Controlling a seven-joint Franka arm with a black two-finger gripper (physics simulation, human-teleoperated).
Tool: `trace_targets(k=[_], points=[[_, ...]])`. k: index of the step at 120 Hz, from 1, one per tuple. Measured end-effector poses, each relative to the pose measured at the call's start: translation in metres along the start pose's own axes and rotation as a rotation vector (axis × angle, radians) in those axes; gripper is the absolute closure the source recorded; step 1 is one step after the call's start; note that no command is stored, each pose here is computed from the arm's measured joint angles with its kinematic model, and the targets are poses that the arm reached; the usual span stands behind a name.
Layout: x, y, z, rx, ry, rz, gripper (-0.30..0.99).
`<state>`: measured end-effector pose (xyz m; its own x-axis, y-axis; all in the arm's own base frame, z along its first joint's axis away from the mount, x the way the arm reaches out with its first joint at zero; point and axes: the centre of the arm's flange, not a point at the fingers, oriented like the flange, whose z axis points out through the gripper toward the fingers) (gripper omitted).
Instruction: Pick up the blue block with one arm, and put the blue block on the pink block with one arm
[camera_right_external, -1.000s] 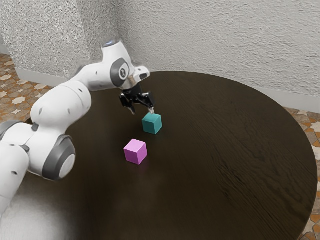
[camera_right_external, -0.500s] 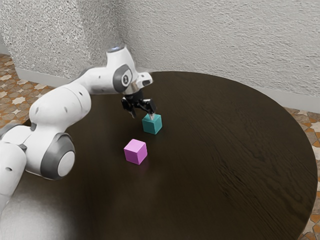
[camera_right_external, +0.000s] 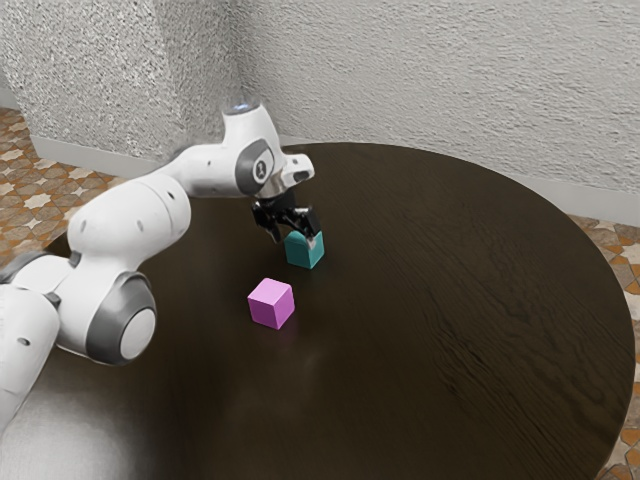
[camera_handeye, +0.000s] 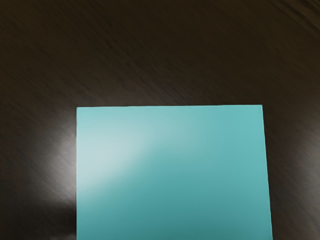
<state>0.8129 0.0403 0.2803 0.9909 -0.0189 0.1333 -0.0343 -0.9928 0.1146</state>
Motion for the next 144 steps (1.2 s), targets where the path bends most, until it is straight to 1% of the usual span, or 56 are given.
trace_targets(k=[22,58,82,86,101,121,130,136,144], points=[[0.001,0.005,0.010,0.005,0.010,0.019,0.00],[0.009,-0.003,0.004,0.038,0.089,0.030,0.00],[0.010,-0.001,0.010,0.036,0.112,0.032,0.03],[0.010,0.001,0.012,0.034,0.114,0.034,0.05],[0.011,0.004,0.013,0.032,0.123,0.037,0.22],[0.012,0.011,0.008,0.034,0.133,0.045,0.35],[0.015,0.020,-0.025,0.050,0.156,0.053,0.41],[0.014,0.036,-0.055,0.061,0.164,0.066,0.44],[-0.004,0.065,-0.090,0.079,0.136,0.078,0.48]])
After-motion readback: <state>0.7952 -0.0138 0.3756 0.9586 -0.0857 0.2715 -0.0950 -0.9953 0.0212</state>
